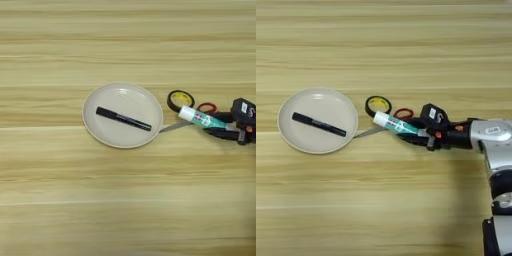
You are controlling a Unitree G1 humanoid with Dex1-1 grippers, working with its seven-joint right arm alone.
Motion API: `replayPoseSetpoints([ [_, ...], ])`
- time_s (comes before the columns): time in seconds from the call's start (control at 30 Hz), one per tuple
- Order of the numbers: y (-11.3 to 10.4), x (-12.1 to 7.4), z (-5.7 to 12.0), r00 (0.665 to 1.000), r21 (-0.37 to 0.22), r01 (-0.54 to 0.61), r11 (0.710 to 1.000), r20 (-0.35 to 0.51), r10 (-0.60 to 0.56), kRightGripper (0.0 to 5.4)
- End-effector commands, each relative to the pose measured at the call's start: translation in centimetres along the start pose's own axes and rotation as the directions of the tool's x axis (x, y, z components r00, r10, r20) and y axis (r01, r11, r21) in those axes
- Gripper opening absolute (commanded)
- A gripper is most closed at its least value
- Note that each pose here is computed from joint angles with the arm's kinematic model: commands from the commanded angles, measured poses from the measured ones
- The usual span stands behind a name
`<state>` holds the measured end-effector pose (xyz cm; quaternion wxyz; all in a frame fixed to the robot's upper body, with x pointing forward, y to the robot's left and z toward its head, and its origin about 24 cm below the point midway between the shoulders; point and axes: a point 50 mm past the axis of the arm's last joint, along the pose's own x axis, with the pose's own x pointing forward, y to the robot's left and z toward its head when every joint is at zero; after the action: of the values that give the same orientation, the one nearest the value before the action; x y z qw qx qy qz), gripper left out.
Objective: Move the objects on the table
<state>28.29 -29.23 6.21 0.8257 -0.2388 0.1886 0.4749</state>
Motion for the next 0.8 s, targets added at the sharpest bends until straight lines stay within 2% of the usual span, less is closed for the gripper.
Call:
replayPoseSetpoints([
  [0.03, -1.9, -2.1, 2.0, 0.997, -0.106, 0.071, 0.992, 0.0, -0.071, 1.67],
  [0.8, -0.1, -0.2, 0.5, 0.999, -0.081, -0.033, 0.996, -0.034, 0.031, 1.67],
])
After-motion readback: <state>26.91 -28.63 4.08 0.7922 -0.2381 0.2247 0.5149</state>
